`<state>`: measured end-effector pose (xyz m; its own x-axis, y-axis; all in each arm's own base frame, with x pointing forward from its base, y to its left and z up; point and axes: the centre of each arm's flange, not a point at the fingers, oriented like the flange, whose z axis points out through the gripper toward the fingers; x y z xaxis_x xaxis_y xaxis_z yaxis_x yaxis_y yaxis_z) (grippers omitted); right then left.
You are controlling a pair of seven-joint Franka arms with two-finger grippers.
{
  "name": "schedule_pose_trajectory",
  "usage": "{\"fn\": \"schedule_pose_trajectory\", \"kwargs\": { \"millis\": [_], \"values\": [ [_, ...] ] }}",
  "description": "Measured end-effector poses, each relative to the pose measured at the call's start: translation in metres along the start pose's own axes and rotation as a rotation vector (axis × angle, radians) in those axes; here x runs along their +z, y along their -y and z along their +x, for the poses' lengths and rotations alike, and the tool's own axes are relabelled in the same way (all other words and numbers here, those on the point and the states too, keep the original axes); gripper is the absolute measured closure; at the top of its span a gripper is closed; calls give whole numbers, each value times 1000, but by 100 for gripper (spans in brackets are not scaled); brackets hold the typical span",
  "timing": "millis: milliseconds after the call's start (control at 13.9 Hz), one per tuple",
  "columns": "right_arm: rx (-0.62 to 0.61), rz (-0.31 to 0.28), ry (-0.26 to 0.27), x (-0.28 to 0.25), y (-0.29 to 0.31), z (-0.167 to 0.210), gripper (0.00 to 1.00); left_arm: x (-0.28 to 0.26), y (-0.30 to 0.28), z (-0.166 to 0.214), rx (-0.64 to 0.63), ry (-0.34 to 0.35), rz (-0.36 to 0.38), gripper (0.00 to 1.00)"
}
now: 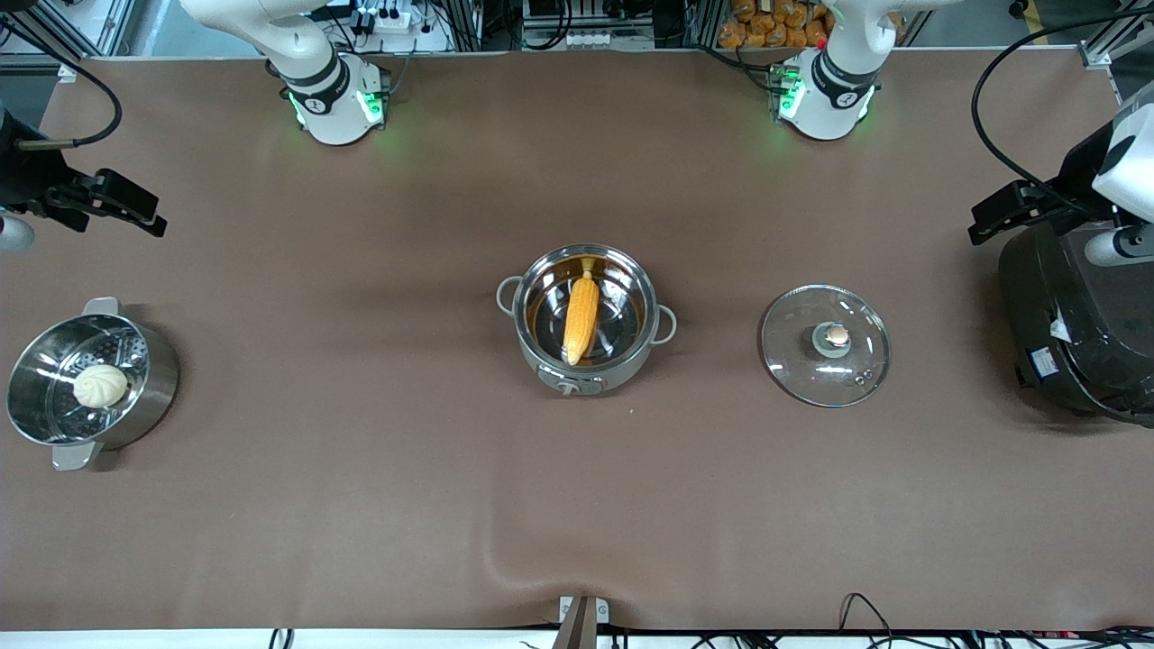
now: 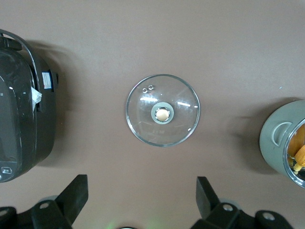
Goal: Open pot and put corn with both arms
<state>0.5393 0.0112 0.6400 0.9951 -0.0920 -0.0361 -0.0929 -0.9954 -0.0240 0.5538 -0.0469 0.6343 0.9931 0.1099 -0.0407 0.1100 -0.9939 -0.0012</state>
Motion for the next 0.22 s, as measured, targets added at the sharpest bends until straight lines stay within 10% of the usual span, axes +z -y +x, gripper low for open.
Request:
{"fn": "schedule_pose_trajectory", "kwargs": {
  "millis": [216],
  "values": [
    [2,0,1,0,-1,0,0,-2,0,0,0,-4,-1,0]
  ]
}}
